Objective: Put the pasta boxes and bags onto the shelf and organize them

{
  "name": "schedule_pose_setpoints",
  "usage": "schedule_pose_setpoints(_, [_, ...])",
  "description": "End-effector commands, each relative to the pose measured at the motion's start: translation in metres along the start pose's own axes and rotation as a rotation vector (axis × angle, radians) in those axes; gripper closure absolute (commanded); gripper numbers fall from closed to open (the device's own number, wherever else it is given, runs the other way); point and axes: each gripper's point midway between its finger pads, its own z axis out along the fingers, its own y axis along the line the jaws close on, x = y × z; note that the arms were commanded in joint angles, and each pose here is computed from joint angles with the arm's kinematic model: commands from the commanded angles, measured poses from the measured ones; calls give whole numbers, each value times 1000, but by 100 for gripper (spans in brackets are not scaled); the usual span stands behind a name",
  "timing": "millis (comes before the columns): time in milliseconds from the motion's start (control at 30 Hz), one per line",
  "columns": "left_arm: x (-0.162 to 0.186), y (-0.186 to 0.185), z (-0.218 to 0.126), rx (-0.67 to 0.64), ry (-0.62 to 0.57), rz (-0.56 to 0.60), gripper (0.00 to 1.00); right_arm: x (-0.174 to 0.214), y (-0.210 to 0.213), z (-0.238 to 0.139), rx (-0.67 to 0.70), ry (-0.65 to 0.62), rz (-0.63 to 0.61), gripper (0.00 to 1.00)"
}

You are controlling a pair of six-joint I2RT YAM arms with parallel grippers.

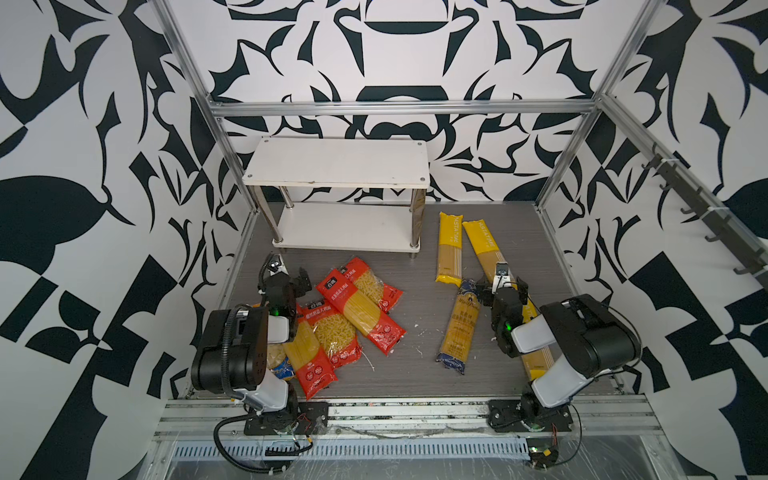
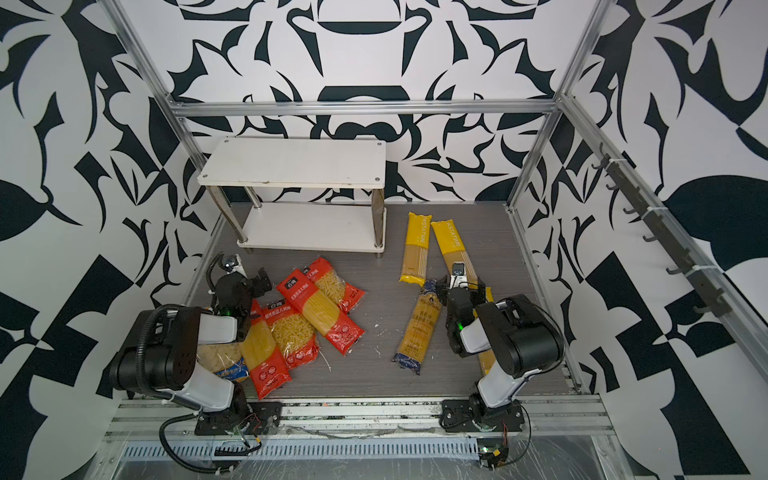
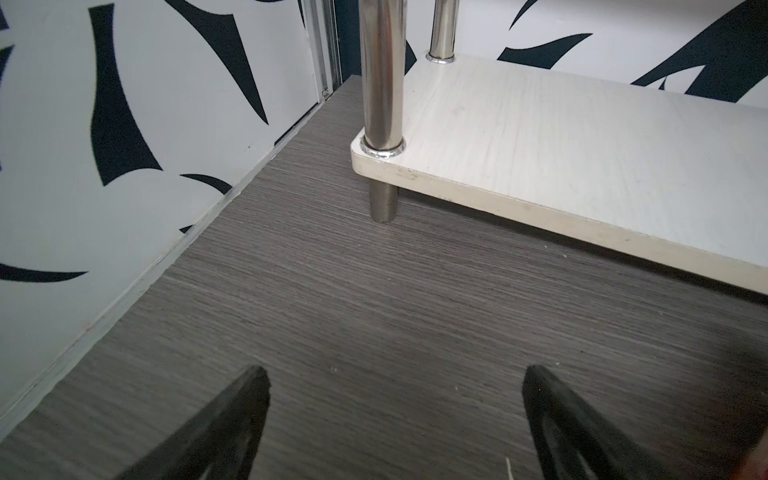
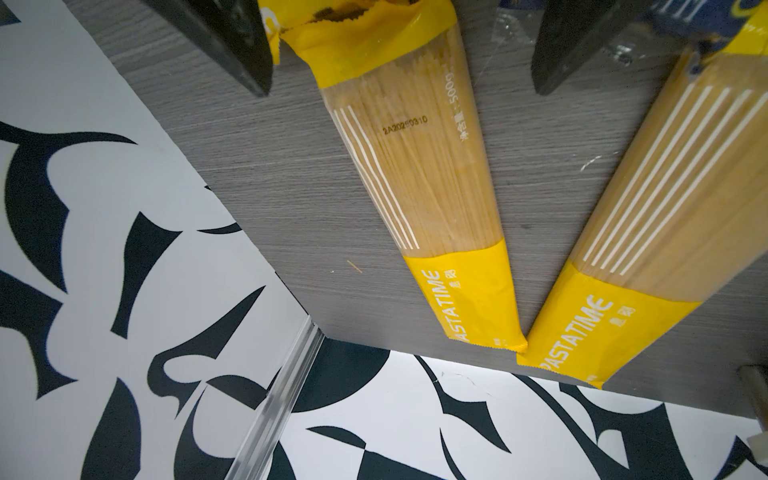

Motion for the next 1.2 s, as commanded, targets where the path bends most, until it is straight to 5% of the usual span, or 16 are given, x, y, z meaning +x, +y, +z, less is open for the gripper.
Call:
schedule_pose_setpoints(0, [-8,-2,1,9,-21,-5,1,-20,-3,2,10,-50,46,0])
schedule_pose_setpoints(467, [-8,-2,0,12,-24,-7,1,-19,-10,8,37,-18,59,0])
schedule_pose_setpoints(733, [-56,10,-45,-112,-40,-50,1,-39,-20,-12,66,-87,72,0])
schedule_pose_setpoints(867, [-69,13,-71,-113,-40,-140,1,-71,-31,-18,114,2,89,0])
schedule_pose_setpoints(967, [-81,13,-88,-113,-21,-194,1,-80,-46,-32,175,217,205,0])
schedule_pose_setpoints(1100, [-91,7,-103,-91,61,-297,1,-81,-3,-45,-86,395,350,0])
schedule_pose_setpoints(1167, [-97,2,-107,-70,88,-357,1,-82,19,-53,-228,424,403,9])
